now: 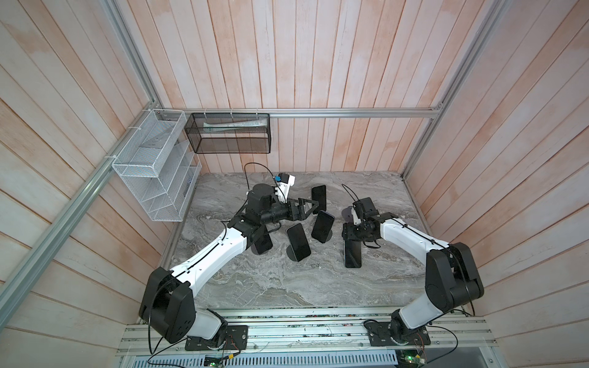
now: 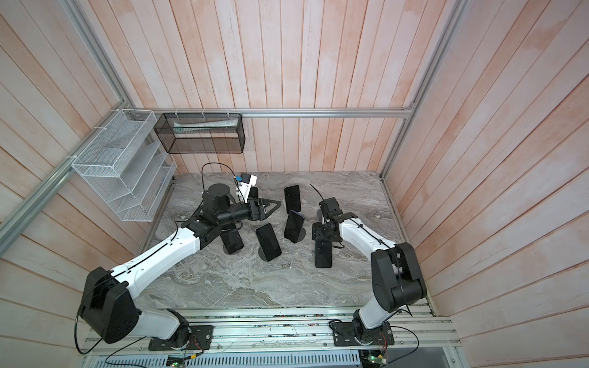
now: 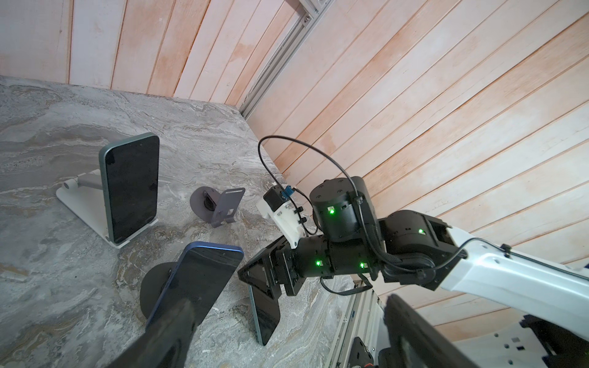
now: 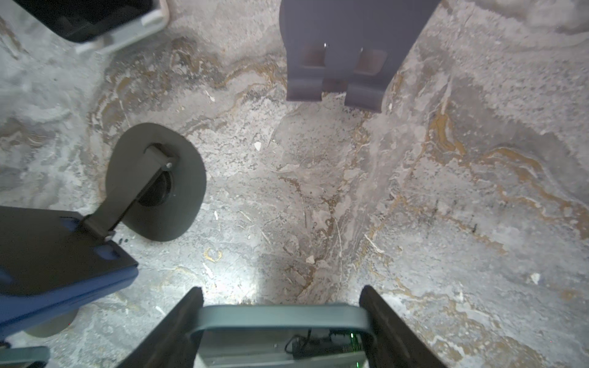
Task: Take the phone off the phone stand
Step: 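Lift the green phone off its dark stand with the right gripper, then lower the green phone flat onto the table with the right gripper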
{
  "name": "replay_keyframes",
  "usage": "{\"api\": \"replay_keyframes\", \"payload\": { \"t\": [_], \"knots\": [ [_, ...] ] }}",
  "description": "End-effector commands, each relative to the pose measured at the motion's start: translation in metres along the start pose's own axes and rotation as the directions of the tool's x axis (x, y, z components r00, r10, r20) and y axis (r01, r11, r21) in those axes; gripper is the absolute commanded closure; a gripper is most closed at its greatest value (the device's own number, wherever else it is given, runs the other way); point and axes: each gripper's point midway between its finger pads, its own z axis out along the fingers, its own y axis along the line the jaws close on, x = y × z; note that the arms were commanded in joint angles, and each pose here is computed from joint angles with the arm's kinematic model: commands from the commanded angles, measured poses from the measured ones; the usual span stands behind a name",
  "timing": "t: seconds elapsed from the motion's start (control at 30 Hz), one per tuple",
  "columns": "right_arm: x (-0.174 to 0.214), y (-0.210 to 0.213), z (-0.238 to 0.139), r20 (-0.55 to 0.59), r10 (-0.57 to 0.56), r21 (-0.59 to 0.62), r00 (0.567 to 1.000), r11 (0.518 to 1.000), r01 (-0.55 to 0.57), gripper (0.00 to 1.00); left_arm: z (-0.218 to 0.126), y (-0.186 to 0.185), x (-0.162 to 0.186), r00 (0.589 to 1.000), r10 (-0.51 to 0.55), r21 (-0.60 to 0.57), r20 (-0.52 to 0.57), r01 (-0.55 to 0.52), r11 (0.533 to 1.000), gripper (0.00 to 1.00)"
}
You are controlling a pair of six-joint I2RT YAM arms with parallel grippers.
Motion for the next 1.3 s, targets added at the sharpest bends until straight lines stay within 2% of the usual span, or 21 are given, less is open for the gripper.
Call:
{"api": "replay_keyframes", "payload": {
  "t": [0.0, 0.4, 0.53, 1.27],
  "knots": [
    [0.009, -0.005, 0.013, -0.011, 0.006, 0.056, 1.0, 0.998, -0.005, 0.36, -0.004, -0.003, -0.002, 1.0, 0.019, -0.005, 0.017, -0.019, 1.0, 0.05],
    [0.021, -0.005, 0.034, -0.023, -0.001, 0.06, 1.0, 0.998, 0.002, 0.33, -0.009, -0.001, -0.008, 0.998, 0.054, -0.04, 0.044, -0.052, 0.998, 0.06],
    [0.022, -0.008, 0.038, 0.002, -0.021, 0.128, 1.0, 0.992, 0.021, 0.31, -0.011, 0.001, -0.009, 0.997, 0.065, -0.059, 0.052, -0.062, 0.996, 0.06],
    [0.036, 0.0, 0.039, -0.017, -0.047, 0.058, 0.999, 0.997, 0.048, 0.19, -0.013, 0.002, -0.012, 0.994, 0.091, -0.075, 0.058, -0.087, 0.993, 0.06]
  ]
}}
